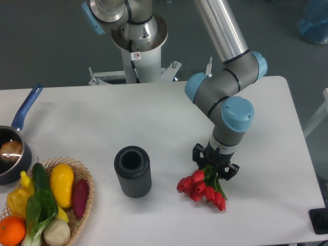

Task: Pick up the flowers from the table
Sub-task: 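Lower the gripper onto the tulip stems and close on them, then lift the grasped tulips up off the table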

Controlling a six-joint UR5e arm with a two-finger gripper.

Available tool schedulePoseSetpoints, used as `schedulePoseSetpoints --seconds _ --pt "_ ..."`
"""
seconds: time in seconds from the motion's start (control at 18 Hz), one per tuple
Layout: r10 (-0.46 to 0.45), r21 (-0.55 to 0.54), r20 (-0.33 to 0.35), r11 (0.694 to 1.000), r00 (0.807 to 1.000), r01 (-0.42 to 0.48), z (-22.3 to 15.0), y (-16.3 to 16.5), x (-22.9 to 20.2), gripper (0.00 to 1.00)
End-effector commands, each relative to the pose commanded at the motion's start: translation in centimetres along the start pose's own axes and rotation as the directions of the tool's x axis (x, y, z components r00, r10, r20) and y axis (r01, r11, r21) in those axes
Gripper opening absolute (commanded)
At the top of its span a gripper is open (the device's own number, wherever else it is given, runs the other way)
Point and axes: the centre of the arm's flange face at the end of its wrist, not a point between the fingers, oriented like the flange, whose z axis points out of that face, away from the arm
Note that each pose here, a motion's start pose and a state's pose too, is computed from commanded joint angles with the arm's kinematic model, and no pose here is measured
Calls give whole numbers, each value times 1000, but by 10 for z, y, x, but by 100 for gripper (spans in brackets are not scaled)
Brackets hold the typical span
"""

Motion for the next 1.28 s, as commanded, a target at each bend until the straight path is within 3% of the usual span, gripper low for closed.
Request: schedulePoseSetpoints --seconds 0.11,0.28,0.72,1.28 --pt "-4 13 -3 1000 1000 4 -1 3 -2 4" --pt "-10 29 1 1000 1000 10 -7 5 -5 0" --pt "-54 -2 148 998 988 55 -76 -5 -31 0" --pt "-78 -26 197 996 977 85 -116 -5 -58 0"
